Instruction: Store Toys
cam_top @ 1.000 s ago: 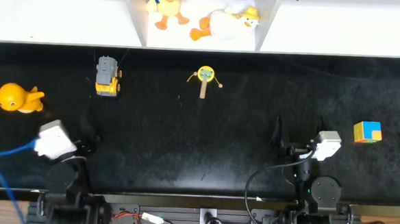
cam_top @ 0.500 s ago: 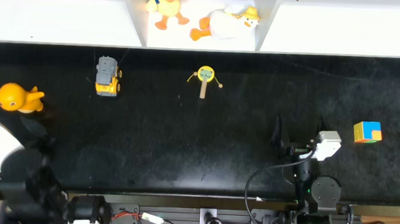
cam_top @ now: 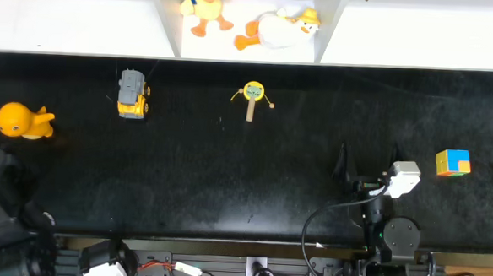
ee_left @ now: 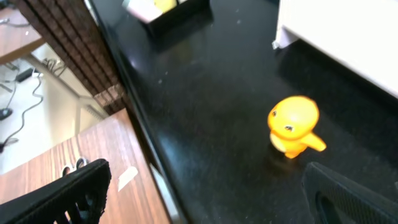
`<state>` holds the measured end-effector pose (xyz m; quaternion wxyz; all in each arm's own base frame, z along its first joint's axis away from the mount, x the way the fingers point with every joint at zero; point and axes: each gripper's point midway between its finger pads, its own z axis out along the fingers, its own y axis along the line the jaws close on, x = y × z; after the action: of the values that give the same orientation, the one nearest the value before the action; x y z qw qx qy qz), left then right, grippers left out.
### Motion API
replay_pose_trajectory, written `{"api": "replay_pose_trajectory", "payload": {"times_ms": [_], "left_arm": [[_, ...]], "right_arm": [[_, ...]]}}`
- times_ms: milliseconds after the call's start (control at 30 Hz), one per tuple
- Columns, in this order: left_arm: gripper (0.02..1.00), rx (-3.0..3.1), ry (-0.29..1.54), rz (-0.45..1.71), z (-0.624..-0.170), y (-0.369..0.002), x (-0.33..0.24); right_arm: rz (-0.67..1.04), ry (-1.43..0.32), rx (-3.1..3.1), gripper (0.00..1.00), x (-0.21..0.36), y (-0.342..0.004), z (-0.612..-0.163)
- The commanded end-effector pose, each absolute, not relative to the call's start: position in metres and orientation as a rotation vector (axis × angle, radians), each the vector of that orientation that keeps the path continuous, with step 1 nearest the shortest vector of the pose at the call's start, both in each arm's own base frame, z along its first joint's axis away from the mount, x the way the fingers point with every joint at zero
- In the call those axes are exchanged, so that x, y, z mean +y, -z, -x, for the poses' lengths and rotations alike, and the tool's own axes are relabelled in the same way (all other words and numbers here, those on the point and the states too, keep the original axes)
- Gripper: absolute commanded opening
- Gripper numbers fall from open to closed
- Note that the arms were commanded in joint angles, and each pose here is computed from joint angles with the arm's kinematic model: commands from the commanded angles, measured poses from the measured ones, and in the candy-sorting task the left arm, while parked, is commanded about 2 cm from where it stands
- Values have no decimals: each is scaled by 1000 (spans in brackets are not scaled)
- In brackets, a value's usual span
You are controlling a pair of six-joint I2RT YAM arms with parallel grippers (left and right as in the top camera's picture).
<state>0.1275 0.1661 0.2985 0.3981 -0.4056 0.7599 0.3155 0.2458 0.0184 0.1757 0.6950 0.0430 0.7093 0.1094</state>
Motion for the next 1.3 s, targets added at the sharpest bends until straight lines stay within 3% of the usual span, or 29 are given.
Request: {"api": "replay_pose_trajectory", "payload": {"times_ms": [33,433,733,1300], "left_arm": [[993,2040,-705,865,-146,-298,164],[996,2239,-455,674,-192,-259,202],[996,2338,-191,356,-243,-218,211],[996,2469,-54,321,-255,-148,221]], "right_arm": [[-104,-243,1584,996,18,-172,-246],[-104,-242,1584,996,18,-172,-246],[-104,-243,1584,996,18,-172,-246],[-104,-242,1584,996,18,-172,-246]]}}
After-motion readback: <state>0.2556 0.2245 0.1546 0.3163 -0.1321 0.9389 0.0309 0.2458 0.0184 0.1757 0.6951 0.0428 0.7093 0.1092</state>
